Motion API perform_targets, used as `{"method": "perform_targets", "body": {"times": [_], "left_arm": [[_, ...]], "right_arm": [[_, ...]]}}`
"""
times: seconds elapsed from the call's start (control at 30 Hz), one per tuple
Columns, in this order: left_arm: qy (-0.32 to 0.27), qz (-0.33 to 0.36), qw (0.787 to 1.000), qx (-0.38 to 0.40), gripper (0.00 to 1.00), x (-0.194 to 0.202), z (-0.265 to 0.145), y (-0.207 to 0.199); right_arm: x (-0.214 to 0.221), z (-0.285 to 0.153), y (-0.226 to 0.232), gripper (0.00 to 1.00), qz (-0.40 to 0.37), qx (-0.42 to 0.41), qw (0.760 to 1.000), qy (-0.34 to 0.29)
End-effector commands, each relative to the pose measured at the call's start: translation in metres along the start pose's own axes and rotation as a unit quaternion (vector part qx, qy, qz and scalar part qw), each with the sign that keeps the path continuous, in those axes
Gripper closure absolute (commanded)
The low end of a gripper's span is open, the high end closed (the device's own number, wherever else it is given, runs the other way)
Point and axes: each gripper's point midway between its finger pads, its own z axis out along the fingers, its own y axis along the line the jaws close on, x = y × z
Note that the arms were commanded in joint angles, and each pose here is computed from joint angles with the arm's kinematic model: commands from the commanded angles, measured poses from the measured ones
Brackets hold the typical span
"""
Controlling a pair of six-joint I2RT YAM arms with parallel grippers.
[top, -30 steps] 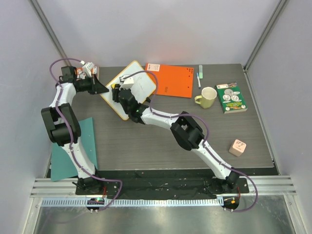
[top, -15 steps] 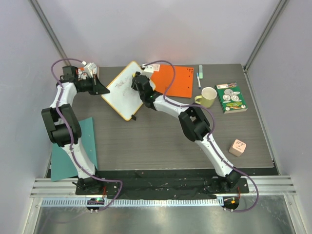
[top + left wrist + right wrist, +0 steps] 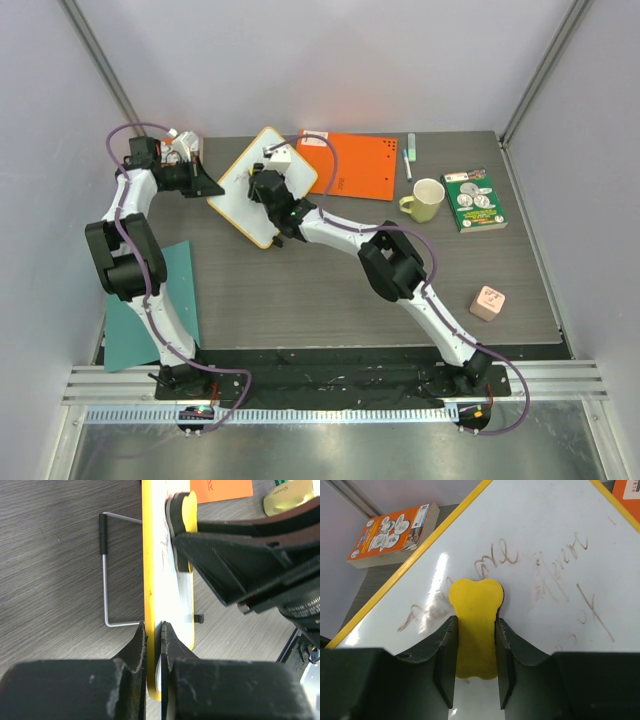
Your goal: Erase the whiteboard
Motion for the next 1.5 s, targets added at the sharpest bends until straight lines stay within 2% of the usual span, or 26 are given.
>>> {"method": "perform_targets", "body": {"times": [0.0, 0.17, 0.3, 0.47, 0.87, 1.07, 1.17, 1.33, 1.47], "left_arm": [[0.007, 0.066, 0.998, 0.007, 1.00, -0.004, 0.008, -0.020], [0.003, 0.067, 0.998, 0.005, 1.00, -0.006, 0.007, -0.022], [0.002, 0.069, 0.998, 0.004, 1.00, -0.007, 0.006, -0.024], [0.006, 0.065, 0.998, 0.007, 1.00, -0.006, 0.007, -0.024], [0.007, 0.061, 0.998, 0.007, 1.00, -0.004, 0.007, -0.024], [0.005, 0.063, 0.998, 0.010, 1.00, -0.005, 0.006, -0.029], [0.004, 0.065, 0.998, 0.007, 1.00, -0.006, 0.004, -0.030], [0.006, 0.067, 0.998, 0.007, 1.00, -0.006, 0.003, -0.031], [0.007, 0.065, 0.998, 0.012, 1.00, -0.006, 0.003, -0.033]], "right_arm": [[0.111, -0.035, 0.010, 0.99, -0.034, -0.033, 0.988, 0.150], [0.104, -0.027, -0.010, 0.99, -0.030, 0.002, 0.990, 0.137], [0.071, -0.001, -0.041, 0.99, -0.005, 0.031, 0.993, 0.110], [0.056, 0.007, -0.051, 0.99, 0.000, 0.031, 0.994, 0.104], [0.116, -0.051, -0.006, 0.99, -0.039, -0.037, 0.986, 0.157], [0.116, -0.042, -0.007, 0.99, -0.036, -0.021, 0.988, 0.148], [0.102, -0.026, -0.025, 0.99, -0.016, 0.005, 0.991, 0.135], [0.084, -0.002, -0.079, 0.99, 0.033, 0.074, 0.988, 0.133], [0.101, -0.007, -0.115, 0.99, 0.055, 0.111, 0.979, 0.160]]}}
